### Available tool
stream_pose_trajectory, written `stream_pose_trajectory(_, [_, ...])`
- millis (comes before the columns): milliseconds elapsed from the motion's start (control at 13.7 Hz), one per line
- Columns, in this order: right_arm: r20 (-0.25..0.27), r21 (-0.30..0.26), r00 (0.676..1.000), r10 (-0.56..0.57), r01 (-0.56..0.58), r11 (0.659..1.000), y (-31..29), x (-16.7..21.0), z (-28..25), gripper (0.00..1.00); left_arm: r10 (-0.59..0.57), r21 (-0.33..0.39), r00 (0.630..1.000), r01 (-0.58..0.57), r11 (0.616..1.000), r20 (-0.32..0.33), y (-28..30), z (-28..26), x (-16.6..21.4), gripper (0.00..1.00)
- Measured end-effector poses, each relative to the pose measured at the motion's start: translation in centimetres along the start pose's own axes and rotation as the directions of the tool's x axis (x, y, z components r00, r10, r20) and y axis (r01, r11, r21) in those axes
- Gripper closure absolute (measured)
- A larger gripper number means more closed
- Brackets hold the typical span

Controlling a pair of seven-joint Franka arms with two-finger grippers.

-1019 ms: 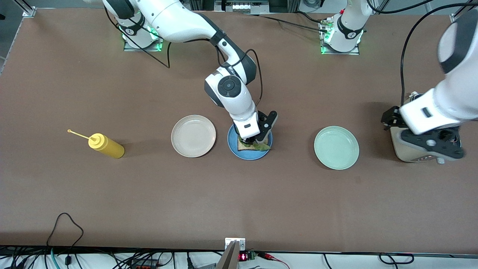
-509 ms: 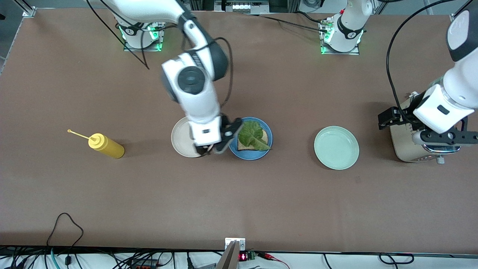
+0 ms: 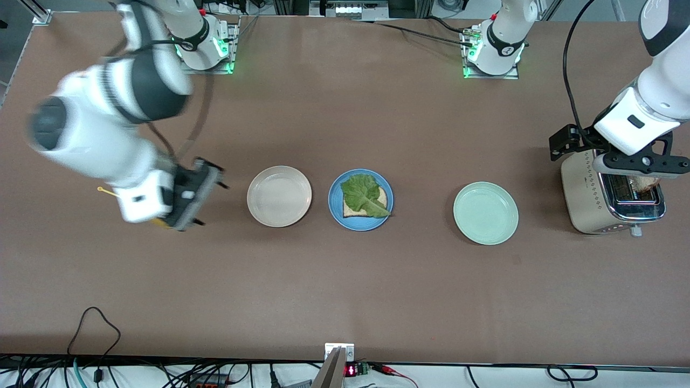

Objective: Make sandwich in blue plate with both arms
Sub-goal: 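Move the right gripper to the mustard bottle and grasp it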

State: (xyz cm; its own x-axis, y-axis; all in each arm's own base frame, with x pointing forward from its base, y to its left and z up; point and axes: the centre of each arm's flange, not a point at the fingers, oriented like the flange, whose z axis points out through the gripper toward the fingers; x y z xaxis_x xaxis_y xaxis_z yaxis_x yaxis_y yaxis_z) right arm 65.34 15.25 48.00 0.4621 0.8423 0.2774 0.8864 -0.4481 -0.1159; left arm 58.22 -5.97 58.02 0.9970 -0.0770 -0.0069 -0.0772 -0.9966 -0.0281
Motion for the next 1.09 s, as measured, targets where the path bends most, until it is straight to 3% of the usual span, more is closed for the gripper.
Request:
stream_pose_trajectory(291, [-0.243, 0.144, 0.968, -0.068, 0.105, 0.984, 6.6, -15.1, -3.3, 0.0, 0.0, -0.003, 1.0, 0.0, 1.0, 0.004, -0.1, 0.0, -0.1, 0.0])
stream_pose_trajectory(509, [-0.435, 0.188, 0.895, -0.1, 0.198, 0.962, 9.8, -26.7, -3.9, 0.0, -0.002, -0.004, 1.0, 0.002, 1.0, 0.008, -0.2, 0.0, -0.2, 0.0])
stream_pose_trajectory(655, [-0.563, 0.188, 0.82, -0.104, 0.25, 0.95, 11.1, -33.6, -2.4, 0.0, -0.003, -0.004, 1.0, 0.004, 1.0, 0.007, -0.3, -0.1, -0.1, 0.0])
stream_pose_trajectory(873, [-0.729, 0.151, 0.676, -0.104, 0.308, 0.939, 12.4, -41.9, 3.8, 0.0, -0.005, -0.004, 1.0, 0.005, 1.0, 0.007, -0.4, -0.1, -0.1, 0.0])
stream_pose_trajectory(1092, [-0.818, 0.107, 0.564, -0.111, 0.339, 0.935, 12.7, -47.3, 12.7, 0.0, -0.005, -0.004, 1.0, 0.005, 1.0, 0.007, -0.4, -0.1, -0.1, 0.0])
